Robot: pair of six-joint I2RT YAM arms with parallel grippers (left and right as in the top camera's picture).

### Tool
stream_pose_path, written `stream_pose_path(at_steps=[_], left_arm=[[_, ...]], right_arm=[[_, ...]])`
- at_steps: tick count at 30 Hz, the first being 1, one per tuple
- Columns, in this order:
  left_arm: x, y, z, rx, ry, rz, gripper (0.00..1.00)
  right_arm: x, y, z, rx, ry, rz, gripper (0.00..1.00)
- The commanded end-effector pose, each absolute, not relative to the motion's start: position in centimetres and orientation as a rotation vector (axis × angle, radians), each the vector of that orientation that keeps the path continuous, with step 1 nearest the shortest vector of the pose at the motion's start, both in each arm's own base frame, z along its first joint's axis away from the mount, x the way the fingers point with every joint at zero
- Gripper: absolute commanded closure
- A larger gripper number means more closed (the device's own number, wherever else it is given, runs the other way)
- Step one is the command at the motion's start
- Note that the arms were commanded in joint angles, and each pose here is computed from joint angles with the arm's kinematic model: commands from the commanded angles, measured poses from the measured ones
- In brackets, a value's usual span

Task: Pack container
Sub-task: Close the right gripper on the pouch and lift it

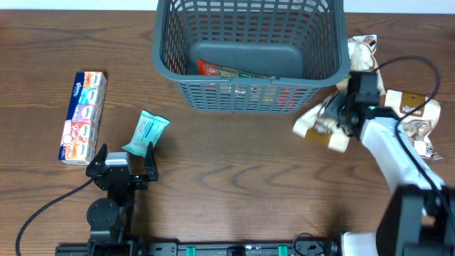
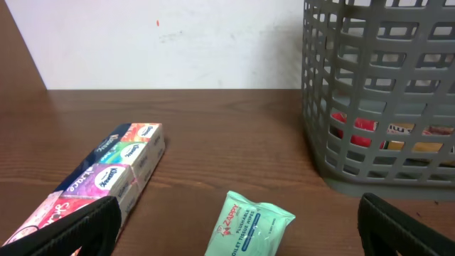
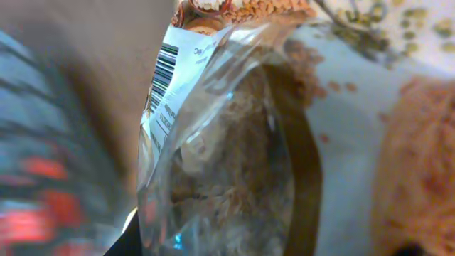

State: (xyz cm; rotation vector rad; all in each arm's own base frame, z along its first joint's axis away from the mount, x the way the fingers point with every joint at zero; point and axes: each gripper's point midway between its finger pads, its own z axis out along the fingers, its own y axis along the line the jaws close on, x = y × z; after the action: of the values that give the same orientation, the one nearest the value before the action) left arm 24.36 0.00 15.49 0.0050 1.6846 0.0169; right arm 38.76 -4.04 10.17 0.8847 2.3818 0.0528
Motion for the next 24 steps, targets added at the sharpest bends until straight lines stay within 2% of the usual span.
stream_pose_path(at_steps=[1, 5, 8, 15, 19, 24], left_arm=[[24.4, -0.3, 13.8, 0.013, 1.723, 0.000, 0.02], [24.4, -0.3, 13.8, 0.013, 1.723, 0.000, 0.01], [24.4, -0.3, 13.8, 0.013, 1.723, 0.000, 0.01], [24.4, -0.3, 13.8, 0.013, 1.723, 0.000, 0.01], [24.4, -0.3, 13.8, 0.013, 1.723, 0.000, 0.01], [24.4, -0.3, 13.8, 0.013, 1.723, 0.000, 0.01]], right_arm=[[39.6, -6.6, 17.8, 0.852, 2.182, -0.061, 0.99], [38.2, -9.1, 23.2, 0.898, 2.032, -0.165, 0.99], [37.3, -9.9, 25.4, 0.906, 1.973, -0.193, 0.99], [36.0, -11.2, 27.1, 0.919, 1.925, -0.225, 0.99], [35.9, -11.9, 29.4, 0.869, 1.853, -0.270, 0.99], [36.6, -11.3, 35.7, 0.711, 1.690, -0.233, 0.99]])
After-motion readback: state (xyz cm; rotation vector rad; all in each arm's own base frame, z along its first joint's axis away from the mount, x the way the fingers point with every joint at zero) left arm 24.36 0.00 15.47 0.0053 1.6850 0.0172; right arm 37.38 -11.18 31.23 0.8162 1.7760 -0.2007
